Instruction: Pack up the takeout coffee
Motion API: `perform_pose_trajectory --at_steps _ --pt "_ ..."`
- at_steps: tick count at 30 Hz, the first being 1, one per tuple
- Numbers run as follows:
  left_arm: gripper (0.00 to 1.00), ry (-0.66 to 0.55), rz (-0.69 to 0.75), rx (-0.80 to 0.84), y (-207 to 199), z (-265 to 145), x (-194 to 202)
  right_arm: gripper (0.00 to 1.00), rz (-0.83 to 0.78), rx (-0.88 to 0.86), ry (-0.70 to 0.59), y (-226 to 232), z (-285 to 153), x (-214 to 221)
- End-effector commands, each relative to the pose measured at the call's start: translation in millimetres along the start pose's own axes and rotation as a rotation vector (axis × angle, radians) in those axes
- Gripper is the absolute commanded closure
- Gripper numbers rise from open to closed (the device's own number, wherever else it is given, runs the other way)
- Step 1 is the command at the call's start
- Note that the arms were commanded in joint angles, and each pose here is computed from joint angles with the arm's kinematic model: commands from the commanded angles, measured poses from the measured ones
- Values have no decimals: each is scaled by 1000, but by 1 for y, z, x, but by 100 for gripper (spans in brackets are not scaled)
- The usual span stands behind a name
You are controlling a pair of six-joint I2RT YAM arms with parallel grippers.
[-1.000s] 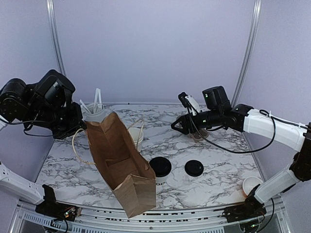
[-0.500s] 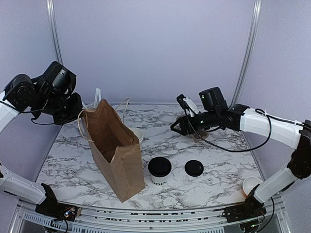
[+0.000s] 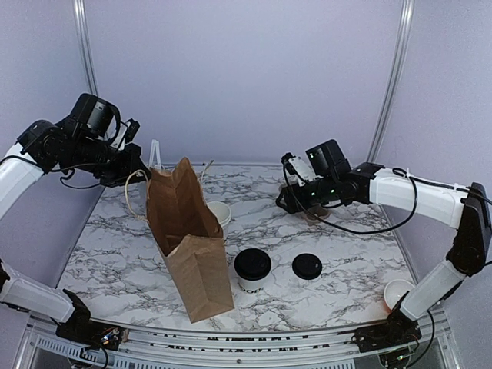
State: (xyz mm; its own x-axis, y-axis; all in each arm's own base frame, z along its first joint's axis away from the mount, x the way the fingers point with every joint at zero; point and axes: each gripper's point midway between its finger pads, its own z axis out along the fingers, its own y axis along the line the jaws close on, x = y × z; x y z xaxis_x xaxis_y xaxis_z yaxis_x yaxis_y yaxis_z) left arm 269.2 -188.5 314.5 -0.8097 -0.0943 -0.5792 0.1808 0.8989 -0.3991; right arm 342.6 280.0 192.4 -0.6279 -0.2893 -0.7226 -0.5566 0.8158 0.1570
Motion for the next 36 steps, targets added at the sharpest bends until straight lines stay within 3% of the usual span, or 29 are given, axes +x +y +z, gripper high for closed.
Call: perform_pose_trajectory --at_steps 1,25,30,36 --pt "100 7 92 120 -19 13 -5 41 44 92 -22 -21 -4 -12" --pt "100 -89 73 27 2 37 -54 40 246 245 54 -104 20 18" --pt "80 -93 68 34 2 31 -50 40 269 261 86 -112 30 30" --pt "65 -125 58 14 10 17 -44 40 353 233 78 -126 43 29"
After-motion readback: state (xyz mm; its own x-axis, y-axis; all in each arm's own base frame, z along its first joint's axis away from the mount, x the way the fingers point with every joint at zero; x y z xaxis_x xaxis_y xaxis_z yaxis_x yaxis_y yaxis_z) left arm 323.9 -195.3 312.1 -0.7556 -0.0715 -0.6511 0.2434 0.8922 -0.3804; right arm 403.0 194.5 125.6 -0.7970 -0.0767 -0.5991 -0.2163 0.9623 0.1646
